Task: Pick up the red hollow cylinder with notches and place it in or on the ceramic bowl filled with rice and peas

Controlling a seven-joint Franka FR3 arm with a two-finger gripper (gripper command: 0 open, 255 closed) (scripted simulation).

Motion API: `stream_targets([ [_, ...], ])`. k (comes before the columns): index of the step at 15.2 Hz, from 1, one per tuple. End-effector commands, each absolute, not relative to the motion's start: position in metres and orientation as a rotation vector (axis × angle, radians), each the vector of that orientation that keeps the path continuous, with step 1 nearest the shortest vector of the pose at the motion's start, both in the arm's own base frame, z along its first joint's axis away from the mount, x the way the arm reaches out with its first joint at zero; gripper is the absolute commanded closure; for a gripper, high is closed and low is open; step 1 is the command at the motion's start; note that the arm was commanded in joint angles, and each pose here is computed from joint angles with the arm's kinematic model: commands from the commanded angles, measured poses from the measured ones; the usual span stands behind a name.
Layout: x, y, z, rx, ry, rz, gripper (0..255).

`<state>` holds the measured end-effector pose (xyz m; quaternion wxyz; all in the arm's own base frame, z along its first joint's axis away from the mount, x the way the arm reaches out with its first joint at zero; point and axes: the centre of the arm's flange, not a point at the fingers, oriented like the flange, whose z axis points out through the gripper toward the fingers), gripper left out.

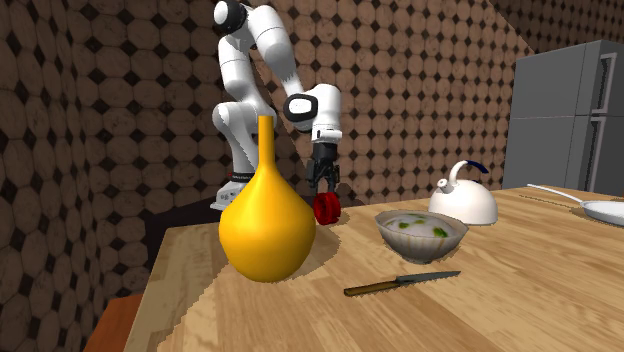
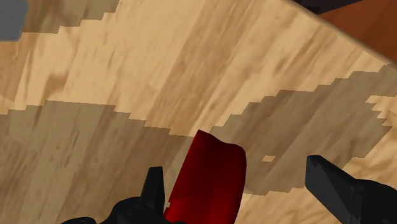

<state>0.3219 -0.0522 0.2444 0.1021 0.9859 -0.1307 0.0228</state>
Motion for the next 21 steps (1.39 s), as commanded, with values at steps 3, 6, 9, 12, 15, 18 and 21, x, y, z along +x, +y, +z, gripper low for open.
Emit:
stream_targets([
  [3,0.322,-0.052,0.244,2.911,-0.386,0.068,0],
  [6,0.322,-0.052,0.244,2.911,-0.386,0.068,255],
  [9,0.322,-0.052,0.244,2.911,-0.386,0.068,255],
  [12,0.322,-0.052,0.244,2.911,-0.386,0.068,255],
  [15,0.322,-0.052,0.255,2.911,-0.386,0.068,255],
  [18,0.322,-0.052,0.27,2.911,-0.386,0.068,255],
  [21,0.322,-0.052,0.286,2.911,-0.386,0.068,255],
])
